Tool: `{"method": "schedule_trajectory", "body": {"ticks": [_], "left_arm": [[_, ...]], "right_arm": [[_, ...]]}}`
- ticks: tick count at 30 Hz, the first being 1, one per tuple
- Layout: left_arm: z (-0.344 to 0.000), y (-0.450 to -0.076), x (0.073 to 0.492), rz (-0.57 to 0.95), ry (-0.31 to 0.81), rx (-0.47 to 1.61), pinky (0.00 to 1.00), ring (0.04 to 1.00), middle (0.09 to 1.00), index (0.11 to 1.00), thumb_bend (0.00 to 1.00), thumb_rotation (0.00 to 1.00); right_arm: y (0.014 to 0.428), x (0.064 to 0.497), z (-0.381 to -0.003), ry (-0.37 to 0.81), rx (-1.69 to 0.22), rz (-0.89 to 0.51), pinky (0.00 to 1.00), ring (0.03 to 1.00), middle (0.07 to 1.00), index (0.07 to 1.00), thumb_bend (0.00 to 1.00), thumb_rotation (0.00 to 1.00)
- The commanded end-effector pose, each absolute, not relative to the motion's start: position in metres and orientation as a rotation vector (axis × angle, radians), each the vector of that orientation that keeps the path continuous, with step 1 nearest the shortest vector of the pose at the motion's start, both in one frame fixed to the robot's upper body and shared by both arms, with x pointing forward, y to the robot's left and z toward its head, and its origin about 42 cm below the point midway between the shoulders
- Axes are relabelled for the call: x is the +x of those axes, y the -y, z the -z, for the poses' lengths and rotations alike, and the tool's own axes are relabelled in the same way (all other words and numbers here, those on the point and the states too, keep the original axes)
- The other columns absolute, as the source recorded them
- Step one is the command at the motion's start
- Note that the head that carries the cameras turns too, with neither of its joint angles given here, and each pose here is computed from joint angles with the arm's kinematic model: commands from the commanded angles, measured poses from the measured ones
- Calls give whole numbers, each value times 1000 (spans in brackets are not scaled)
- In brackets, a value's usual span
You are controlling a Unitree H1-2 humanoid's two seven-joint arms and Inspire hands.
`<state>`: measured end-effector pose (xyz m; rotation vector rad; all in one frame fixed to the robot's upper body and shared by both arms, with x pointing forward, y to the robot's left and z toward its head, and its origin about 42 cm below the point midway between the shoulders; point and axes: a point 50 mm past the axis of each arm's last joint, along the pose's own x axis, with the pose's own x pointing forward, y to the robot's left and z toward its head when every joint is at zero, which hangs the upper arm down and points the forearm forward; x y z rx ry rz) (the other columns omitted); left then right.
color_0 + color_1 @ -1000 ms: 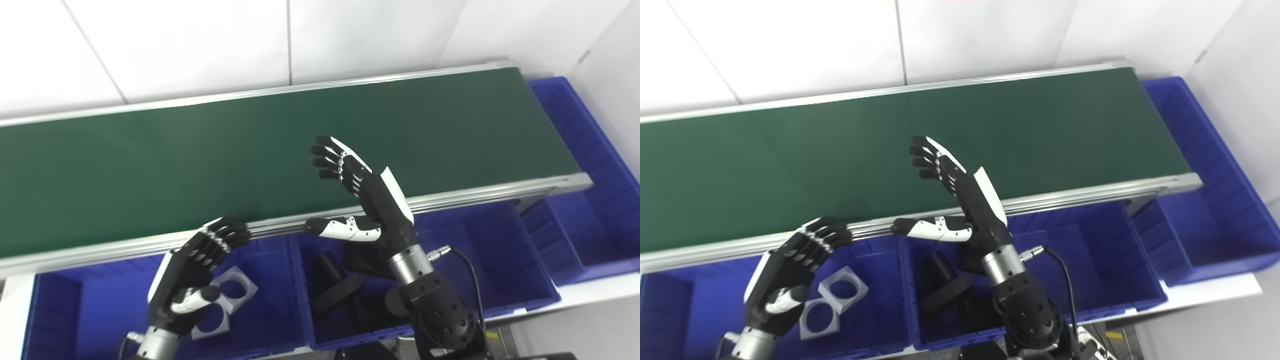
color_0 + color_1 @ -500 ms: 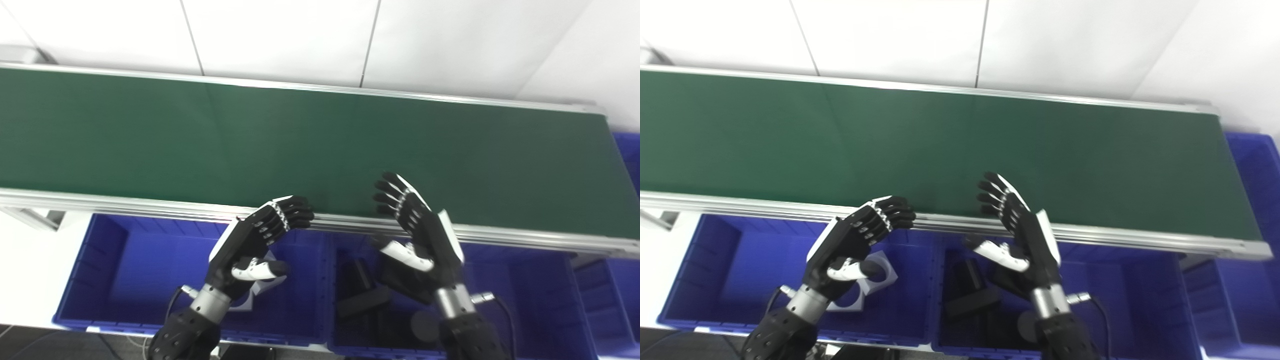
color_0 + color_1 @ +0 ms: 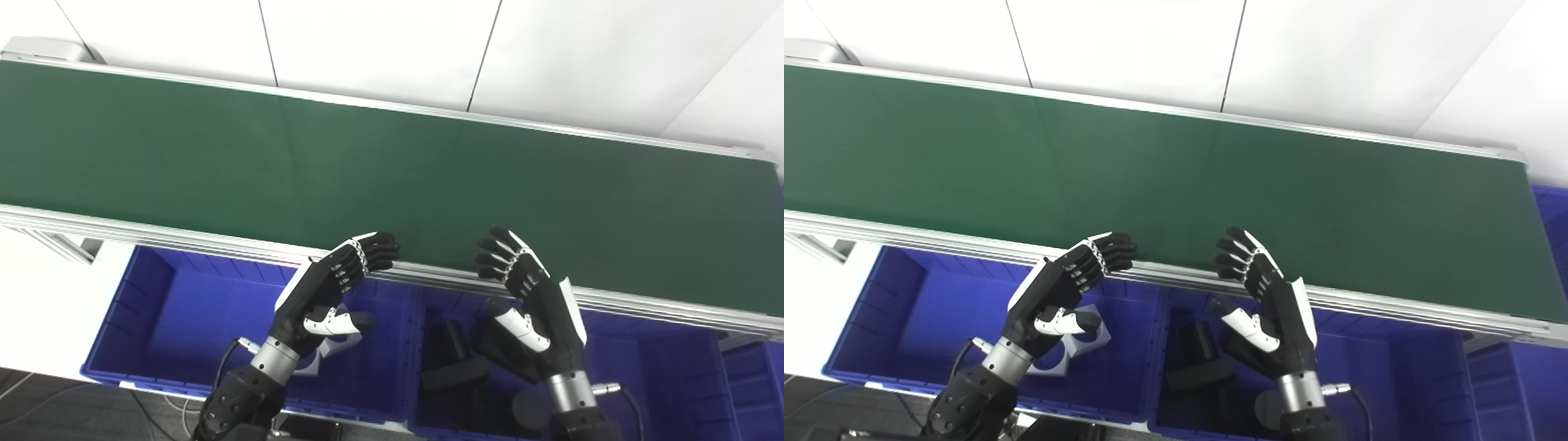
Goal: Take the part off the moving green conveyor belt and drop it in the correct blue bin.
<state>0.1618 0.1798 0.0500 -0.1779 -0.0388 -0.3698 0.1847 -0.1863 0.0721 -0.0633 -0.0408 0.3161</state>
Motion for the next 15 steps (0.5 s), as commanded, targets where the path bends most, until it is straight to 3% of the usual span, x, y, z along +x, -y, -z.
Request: {"method": "schedule_trajectory", "body": {"ticks": [1,10,15], "left_arm": [[-56,-181,164,370,89,-155,818,814,807,809,983,440],[-55,-195,168,371,88,-112,830,825,815,817,973,429],[-55,-206,171,378,91,-93,824,819,815,820,974,442]], "right_arm": [[185,181,-82,118,-52,-320,698,772,823,877,765,584],[173,171,-84,122,-74,-311,705,783,829,874,746,540],[163,165,-87,123,-113,-287,711,791,833,880,724,575]]}}
